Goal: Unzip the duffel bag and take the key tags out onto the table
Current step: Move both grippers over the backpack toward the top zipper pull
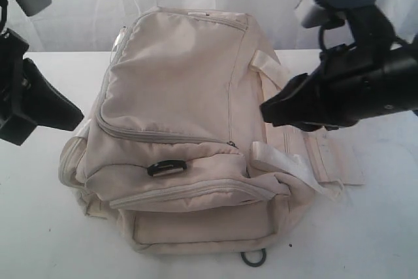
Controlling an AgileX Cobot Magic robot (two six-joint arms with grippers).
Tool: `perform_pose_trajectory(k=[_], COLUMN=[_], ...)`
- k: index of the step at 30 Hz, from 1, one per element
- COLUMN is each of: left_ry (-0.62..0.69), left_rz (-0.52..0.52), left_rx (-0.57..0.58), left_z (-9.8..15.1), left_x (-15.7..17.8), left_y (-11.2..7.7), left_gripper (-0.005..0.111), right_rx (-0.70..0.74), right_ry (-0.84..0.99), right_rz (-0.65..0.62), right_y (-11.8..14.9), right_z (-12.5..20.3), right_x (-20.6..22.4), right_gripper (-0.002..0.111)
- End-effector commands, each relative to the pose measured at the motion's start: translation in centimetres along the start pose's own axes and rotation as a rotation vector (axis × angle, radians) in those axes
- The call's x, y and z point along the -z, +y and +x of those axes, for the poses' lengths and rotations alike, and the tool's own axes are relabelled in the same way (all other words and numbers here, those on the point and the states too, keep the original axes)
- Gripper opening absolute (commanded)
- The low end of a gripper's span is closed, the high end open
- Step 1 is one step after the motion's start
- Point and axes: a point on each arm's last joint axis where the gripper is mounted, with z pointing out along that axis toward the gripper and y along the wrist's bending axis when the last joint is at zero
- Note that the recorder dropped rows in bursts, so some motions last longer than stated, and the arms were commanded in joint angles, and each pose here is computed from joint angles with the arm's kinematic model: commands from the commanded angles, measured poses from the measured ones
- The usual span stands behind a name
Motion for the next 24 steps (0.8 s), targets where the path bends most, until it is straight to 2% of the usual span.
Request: perform_pose_trajectory(k=[1, 11, 16, 24], left_ry=[0.011, 0.001, 0.000, -0.002], left_rz=[0.044, 0.032, 0.030, 0.029], left_rx=[0.007, -0.021, -0.021, -0.029], left_z=[-0.3, -0.4, -0.4, -0.4], left_x=[-0.6, -0.9, -0.9, -0.9], left_y=[0.0, 0.2, 0.3, 0.3], left_gripper=[0.000, 0.000, 0.000, 0.000], right_rx=[0.023, 0.083, 0.102, 0.076], right_ry=[0.025, 0.216, 0.306, 0.337], right_rz=[-0.021, -0.100, -0.163, -0.240], right_y=[0.4, 2.3, 3.7, 5.2], right_z=[-0.7, 1.7, 2.9, 2.8], right_x=[-3.0, -9.3, -10.2, -10.0], right_gripper=[0.061, 0.062, 0.062, 0.062])
